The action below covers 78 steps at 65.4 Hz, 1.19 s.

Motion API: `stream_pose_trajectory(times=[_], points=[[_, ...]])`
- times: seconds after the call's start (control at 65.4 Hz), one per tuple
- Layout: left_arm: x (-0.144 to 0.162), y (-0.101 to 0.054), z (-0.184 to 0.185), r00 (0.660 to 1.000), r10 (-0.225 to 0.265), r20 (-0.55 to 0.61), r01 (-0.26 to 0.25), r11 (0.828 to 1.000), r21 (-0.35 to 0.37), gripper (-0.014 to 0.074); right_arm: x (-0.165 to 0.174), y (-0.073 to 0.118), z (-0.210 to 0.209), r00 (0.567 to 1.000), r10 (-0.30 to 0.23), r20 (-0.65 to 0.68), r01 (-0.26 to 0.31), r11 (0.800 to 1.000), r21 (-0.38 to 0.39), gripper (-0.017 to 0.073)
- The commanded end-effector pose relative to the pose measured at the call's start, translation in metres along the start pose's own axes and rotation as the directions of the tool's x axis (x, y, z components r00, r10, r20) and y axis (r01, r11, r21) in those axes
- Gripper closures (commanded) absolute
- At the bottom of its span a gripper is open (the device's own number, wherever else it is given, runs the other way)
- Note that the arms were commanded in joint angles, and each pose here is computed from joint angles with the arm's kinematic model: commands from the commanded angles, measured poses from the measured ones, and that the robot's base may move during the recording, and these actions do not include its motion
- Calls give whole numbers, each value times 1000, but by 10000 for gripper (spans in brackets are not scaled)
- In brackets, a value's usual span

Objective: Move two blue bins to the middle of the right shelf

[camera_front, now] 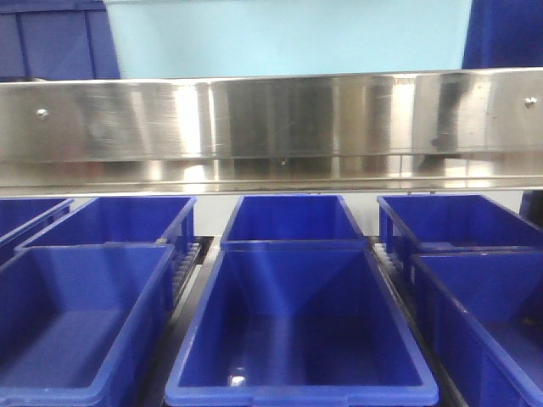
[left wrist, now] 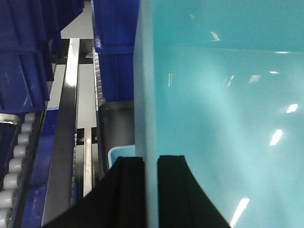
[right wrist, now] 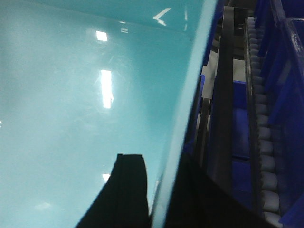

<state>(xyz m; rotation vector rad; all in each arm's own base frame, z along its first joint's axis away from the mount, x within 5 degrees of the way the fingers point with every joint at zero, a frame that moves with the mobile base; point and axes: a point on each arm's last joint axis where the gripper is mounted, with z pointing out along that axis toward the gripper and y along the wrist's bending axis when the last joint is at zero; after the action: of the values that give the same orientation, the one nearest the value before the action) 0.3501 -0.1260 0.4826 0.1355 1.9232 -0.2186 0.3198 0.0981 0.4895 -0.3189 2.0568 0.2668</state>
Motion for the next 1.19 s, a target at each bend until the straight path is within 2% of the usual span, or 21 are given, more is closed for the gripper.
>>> stream_pose_trajectory(times=[0.0, 1.177], points=[[-11, -5, -5, 995, -29, 91, 25, 998, 53, 704, -7, 8, -10, 999, 1, 54, 2, 999, -52, 711], [-11, -5, -5, 995, -29, 91, 25, 998, 53, 704, -7, 8, -10, 999, 1, 54, 2, 999, -52, 711]])
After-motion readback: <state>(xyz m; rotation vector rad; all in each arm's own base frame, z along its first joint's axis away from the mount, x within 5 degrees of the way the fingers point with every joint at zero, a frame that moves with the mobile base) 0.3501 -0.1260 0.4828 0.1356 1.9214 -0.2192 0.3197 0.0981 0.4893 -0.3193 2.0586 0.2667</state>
